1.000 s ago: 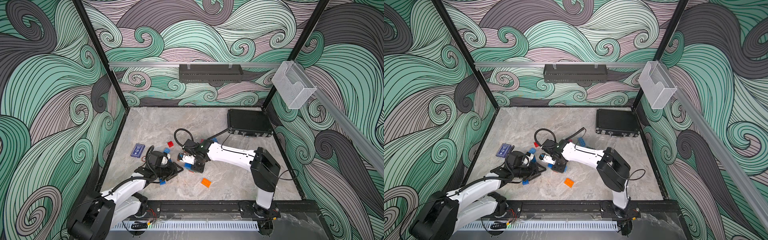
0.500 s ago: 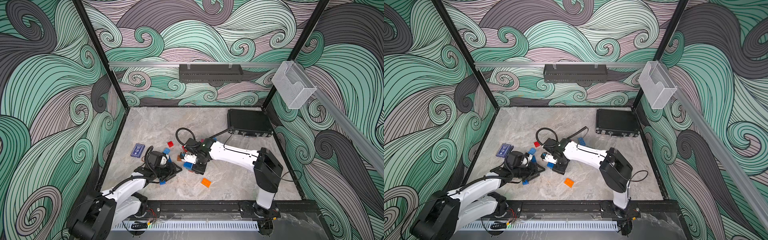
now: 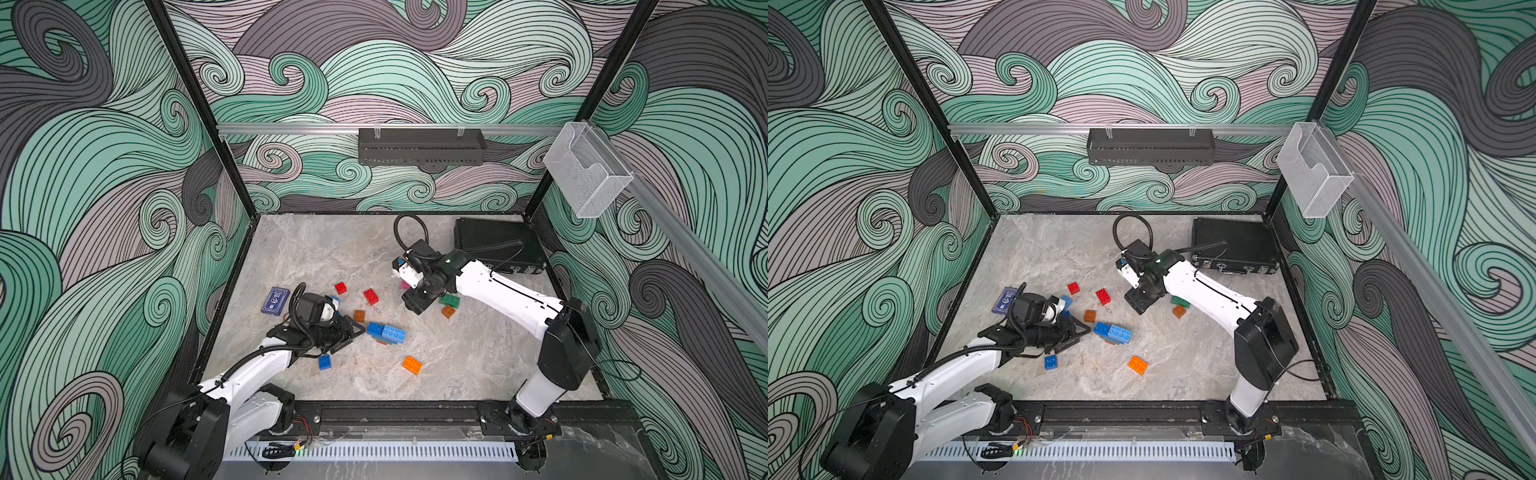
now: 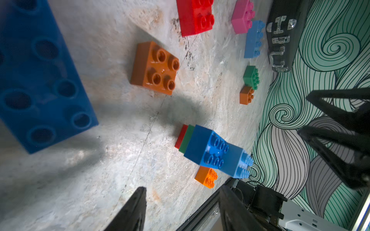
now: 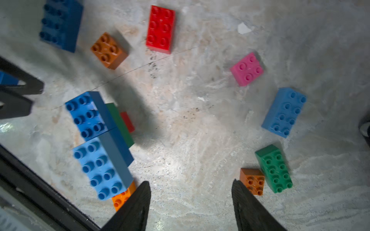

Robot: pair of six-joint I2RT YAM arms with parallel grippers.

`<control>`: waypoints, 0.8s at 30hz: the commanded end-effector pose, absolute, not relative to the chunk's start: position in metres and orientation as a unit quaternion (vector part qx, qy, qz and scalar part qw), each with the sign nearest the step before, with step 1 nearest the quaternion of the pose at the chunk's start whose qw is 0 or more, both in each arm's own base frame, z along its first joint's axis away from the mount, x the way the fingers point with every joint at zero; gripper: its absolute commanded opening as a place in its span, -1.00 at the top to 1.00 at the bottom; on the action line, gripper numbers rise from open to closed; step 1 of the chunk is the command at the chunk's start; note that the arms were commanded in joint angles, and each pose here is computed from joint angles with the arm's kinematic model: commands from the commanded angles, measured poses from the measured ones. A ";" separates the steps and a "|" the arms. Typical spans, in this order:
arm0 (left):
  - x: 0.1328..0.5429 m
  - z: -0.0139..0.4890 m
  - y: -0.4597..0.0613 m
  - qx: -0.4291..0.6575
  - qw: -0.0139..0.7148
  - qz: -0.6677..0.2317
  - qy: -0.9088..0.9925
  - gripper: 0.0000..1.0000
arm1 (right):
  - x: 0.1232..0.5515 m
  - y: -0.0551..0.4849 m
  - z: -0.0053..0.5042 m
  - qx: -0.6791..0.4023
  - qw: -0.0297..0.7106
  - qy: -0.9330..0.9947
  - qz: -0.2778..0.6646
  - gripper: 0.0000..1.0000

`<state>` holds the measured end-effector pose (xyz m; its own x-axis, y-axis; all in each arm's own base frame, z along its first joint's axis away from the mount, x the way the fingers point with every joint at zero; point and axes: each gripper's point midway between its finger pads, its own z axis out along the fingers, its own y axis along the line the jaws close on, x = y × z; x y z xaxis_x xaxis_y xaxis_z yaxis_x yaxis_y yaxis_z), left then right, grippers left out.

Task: Assemble a heart with lego
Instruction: Assemble the lego brick with the lego brick, then pick up the lego brick from the center of the board.

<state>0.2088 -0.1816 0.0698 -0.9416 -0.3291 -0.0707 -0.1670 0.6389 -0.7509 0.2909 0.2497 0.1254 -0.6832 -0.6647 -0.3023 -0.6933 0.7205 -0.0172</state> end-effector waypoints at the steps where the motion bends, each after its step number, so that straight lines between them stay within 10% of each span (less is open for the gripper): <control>1: 0.219 0.076 -0.181 -0.129 0.106 -0.393 0.904 -0.18 | 0.316 0.231 0.113 -0.316 0.149 0.937 0.014 -0.34; 24: 0.233 0.069 -0.174 -0.146 0.085 -0.396 0.903 -0.17 | 0.396 0.192 0.042 -0.253 0.091 0.963 -0.029 -0.05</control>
<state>0.2240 -0.1705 0.0571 -0.9389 -0.3438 -0.0190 -0.2245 0.6530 -0.7233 0.3921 0.1941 0.0460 -0.8513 -0.4959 -0.1716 -0.4845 0.8684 -0.1058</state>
